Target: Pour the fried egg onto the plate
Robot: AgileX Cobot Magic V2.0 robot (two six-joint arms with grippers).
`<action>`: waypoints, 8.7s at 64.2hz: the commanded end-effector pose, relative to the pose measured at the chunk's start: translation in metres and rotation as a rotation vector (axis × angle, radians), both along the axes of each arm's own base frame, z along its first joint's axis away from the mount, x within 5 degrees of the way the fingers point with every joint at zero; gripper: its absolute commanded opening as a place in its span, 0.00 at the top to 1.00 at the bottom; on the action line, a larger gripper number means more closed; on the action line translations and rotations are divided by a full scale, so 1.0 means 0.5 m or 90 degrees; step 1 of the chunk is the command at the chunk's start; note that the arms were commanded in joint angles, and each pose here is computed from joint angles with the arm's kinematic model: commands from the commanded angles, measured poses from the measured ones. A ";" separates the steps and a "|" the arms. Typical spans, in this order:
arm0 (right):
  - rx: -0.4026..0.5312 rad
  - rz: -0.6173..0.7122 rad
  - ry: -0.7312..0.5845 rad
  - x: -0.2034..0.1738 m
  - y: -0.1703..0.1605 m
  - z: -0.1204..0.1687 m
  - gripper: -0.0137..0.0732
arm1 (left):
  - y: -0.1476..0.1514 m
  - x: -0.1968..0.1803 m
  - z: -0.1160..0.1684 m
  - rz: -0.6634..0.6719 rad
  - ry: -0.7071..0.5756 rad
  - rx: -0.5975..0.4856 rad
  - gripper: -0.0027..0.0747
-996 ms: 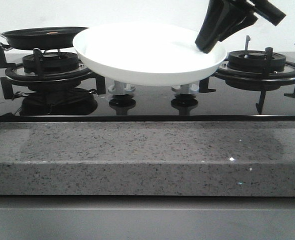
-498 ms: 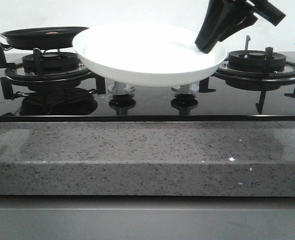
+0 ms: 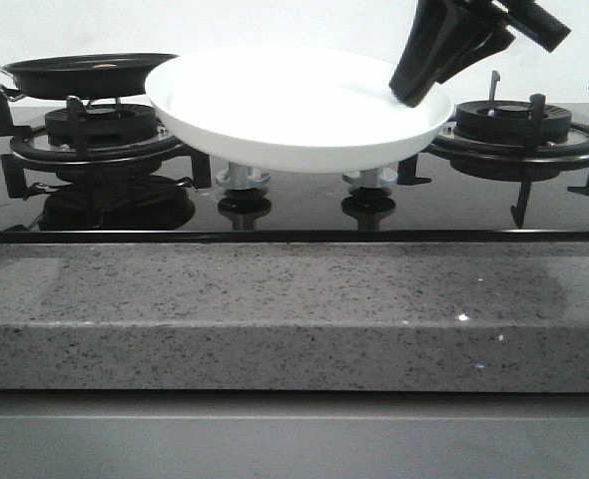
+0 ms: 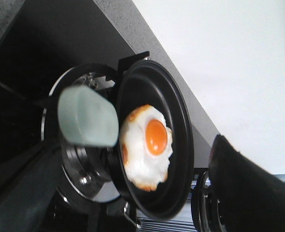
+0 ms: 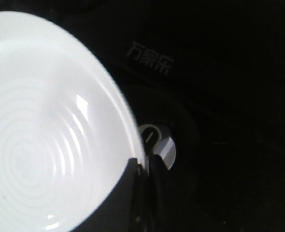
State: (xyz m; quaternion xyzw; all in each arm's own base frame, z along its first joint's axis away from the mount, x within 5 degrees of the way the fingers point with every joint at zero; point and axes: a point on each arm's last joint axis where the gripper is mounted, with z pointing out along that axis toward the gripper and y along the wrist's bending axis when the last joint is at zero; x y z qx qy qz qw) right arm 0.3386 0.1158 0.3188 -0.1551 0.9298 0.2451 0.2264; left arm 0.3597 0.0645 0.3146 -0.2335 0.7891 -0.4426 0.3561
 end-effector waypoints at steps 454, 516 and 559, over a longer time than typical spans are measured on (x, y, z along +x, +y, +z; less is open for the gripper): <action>0.037 -0.004 -0.048 -0.014 0.002 0.051 0.91 | -0.005 -0.011 -0.030 -0.136 -0.068 -0.119 0.34; 0.037 -0.004 -0.048 -0.014 0.002 0.051 0.91 | -0.026 -0.088 0.057 -0.119 -0.082 0.158 0.99; 0.037 -0.004 -0.048 -0.014 0.002 0.051 0.91 | -0.138 -0.269 0.209 -0.002 -0.142 0.666 0.99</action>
